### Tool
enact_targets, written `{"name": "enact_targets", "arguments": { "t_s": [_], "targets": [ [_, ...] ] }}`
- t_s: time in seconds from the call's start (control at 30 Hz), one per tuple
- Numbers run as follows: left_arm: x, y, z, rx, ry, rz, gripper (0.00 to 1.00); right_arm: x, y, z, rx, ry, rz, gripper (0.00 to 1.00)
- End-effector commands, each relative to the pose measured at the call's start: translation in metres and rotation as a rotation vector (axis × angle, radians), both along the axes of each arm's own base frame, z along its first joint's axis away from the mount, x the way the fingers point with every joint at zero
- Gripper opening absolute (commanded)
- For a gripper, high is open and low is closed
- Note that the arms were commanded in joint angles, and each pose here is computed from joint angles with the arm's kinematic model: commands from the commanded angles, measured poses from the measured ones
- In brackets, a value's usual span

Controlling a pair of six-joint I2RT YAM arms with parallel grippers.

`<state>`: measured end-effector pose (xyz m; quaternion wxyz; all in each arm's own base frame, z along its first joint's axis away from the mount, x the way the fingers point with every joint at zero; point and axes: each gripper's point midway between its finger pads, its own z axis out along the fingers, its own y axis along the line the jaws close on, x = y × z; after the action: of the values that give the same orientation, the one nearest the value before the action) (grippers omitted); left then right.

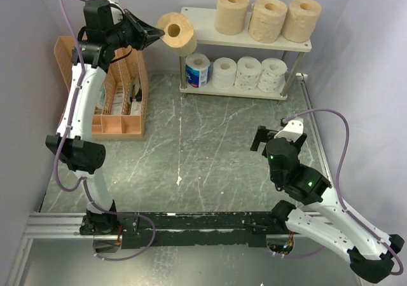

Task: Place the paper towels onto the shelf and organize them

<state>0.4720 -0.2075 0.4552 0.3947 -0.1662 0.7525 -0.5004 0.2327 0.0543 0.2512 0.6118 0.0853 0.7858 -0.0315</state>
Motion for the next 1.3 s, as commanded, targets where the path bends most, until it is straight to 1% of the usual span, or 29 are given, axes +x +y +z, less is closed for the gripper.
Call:
{"name": "enact_targets", "arguments": {
  "t_s": [0.0, 0.13, 0.27, 0.47, 0.63, 0.77, 0.93, 1.27],
  "targets": [
    [0.028, 0.002, 0.032, -0.094, -0.121, 0.064, 0.07, 0.002, 0.004, -0.001, -0.004, -0.001, 0.013, 1.0],
    [0.043, -0.004, 0.03, -0.148, -0.131, 0.061, 0.07, 0.004, 0.008, -0.004, -0.003, 0.009, 0.028, 1.0],
    [0.051, -0.012, 0.039, -0.177, -0.183, 0.066, 0.07, 0.004, 0.009, -0.003, -0.005, 0.006, 0.036, 1.0],
    [0.056, -0.027, 0.059, -0.194, -0.294, 0.1, 0.07, 0.004, 0.014, -0.003, 0.001, 0.005, 0.06, 1.0],
    [0.054, -0.038, 0.073, -0.215, -0.35, 0.118, 0.07, 0.005, 0.018, -0.005, -0.003, 0.017, 0.076, 1.0],
    [0.055, -0.046, 0.067, -0.202, -0.345, 0.126, 0.07, 0.005, 0.018, -0.005, -0.001, 0.016, 0.08, 1.0],
    [0.063, -0.047, 0.046, -0.178, -0.3, 0.144, 0.06, 0.004, 0.018, -0.002, 0.016, 0.004, 0.088, 1.0],
    [0.073, -0.053, 0.02, -0.14, -0.265, 0.144, 0.07, 0.003, 0.019, -0.001, 0.025, -0.001, 0.097, 1.0]
  ]
}}
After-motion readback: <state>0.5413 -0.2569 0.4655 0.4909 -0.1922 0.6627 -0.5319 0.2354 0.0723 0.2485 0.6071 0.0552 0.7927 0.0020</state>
